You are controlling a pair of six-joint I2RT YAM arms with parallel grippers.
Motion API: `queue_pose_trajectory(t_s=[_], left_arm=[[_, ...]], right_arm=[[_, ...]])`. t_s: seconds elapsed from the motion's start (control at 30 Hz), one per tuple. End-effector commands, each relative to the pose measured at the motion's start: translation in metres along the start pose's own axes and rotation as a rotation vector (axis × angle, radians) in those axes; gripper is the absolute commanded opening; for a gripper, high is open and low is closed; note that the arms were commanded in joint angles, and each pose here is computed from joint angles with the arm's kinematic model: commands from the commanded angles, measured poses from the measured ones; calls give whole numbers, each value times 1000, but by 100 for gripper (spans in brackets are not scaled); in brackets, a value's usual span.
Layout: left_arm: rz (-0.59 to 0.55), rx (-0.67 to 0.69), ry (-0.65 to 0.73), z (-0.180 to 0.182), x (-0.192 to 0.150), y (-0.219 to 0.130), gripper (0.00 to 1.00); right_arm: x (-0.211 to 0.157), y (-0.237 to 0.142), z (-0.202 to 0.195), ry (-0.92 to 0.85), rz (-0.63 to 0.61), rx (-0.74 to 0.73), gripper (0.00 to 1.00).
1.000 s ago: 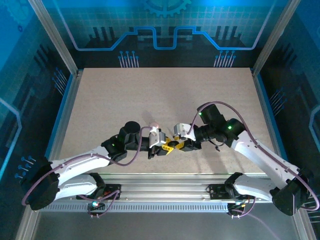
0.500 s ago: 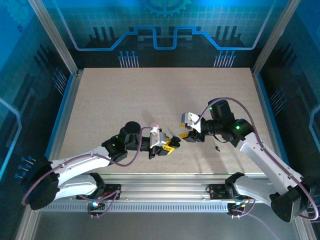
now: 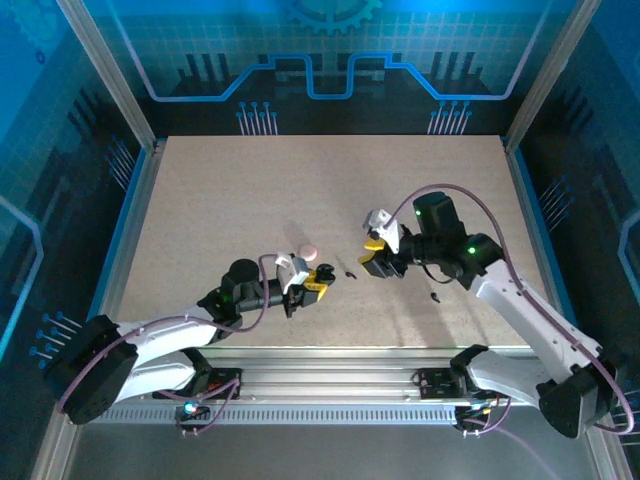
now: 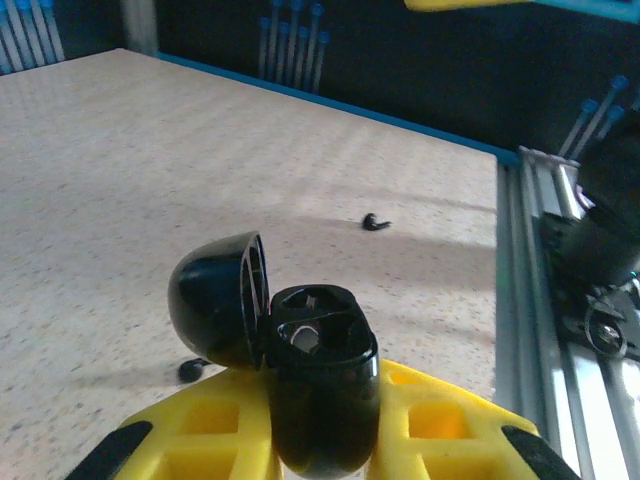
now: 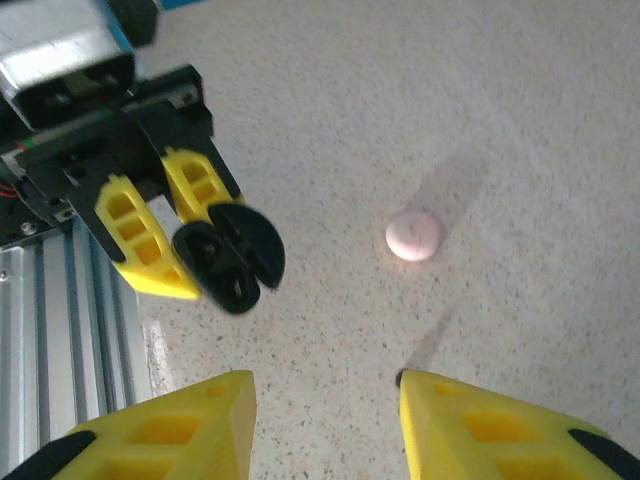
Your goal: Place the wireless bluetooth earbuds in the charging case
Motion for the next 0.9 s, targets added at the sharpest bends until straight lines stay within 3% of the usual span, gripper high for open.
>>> queue_pose_trajectory(t_s=[0.0, 0.43, 0.87], left_arm=[[-106, 111, -35, 9, 8, -8, 16], [-31, 247, -7, 0, -30, -36, 16], [68, 304, 15, -3, -45, -51, 16]], right_arm=[[-2, 11, -6, 66, 87, -49, 42], [-13, 92, -34, 117, 441, -110, 41], [-34, 163, -24, -179, 687, -50, 41]])
Point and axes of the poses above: each hand's point on the last joint's axis, 136 mm out from that joint toward the fingers, its own y axis out along the fingers, its own z axis along the line the jaws close on, x = y × z, the point moved 10 cm from there along -y, back along the fingers, and after that the axes turned 11 degrees about y, right-handed, at the moved point
